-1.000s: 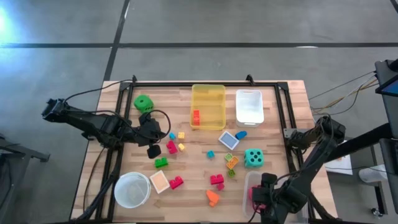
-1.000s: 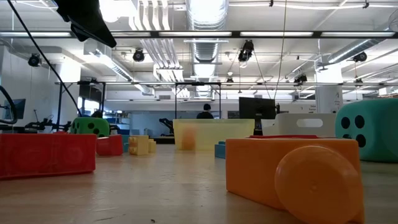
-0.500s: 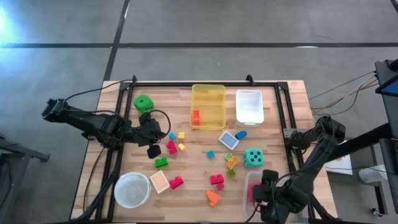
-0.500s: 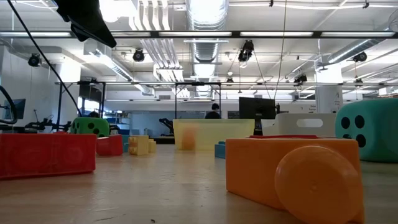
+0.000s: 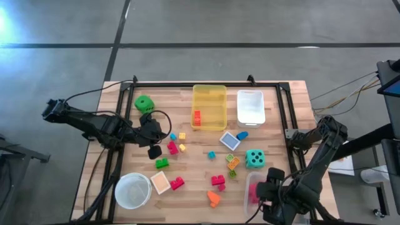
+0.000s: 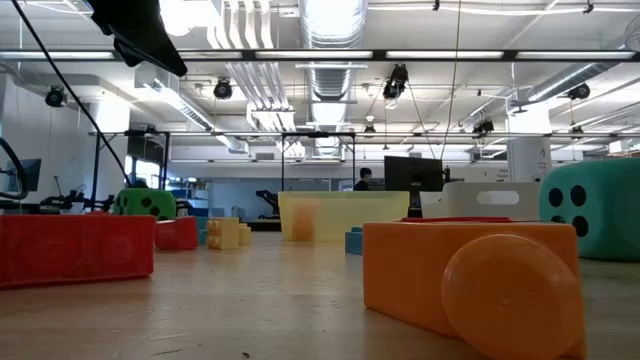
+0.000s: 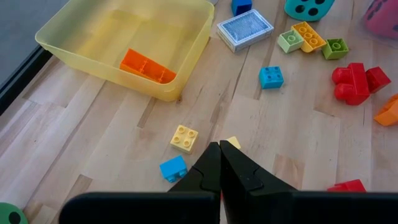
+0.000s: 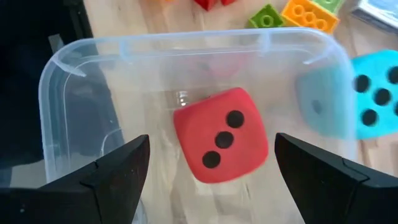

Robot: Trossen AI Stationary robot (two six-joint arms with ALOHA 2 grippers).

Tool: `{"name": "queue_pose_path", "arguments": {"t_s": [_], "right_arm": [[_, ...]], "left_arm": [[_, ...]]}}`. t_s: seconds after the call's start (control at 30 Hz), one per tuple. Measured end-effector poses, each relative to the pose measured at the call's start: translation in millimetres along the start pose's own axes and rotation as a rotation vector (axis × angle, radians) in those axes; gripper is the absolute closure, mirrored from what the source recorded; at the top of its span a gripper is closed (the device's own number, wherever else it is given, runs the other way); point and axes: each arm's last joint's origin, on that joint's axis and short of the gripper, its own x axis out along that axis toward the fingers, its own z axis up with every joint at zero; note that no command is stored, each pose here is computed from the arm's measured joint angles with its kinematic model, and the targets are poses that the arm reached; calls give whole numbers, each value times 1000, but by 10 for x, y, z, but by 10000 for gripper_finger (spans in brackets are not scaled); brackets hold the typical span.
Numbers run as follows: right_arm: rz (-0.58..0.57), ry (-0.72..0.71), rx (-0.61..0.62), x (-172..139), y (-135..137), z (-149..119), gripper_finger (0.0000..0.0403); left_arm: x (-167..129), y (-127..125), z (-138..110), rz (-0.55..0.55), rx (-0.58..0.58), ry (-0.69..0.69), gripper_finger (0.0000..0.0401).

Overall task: Pick & Place Toys
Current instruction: Put the red game piece into the yellow bin

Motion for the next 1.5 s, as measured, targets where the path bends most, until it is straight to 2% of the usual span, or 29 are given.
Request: {"name": "queue_pose_path", "arguments": {"t_s": [0.17,0.33,0.43,0.57,0.83,1.17,1.33,1.5], "right_arm": [[-3,-29,10,-164,-13,48,66],[-8,-115,14,-403,-42,131,66],[-48,-182,17,-521,-106,206,66],[-106,-183,4,-553,-221,354,66],[-143,-126,-164,-423,-438,780,66],[-27,-117,-275,-221,-659,1283,66],[20,-112,-328,26,-713,1410,66],[65,-121,-392,339,-708,1430,66]], "left_arm": [[0,0,0,0,0,0,401],[0,0,0,0,0,0,401],[0,0,0,0,0,0,401],[0,0,0,0,0,0,401],[0,0,0,0,0,0,401],[0,0,0,0,0,0,401],[0,0,0,0,0,0,401],[0,0,0,0,0,0,401]]}}
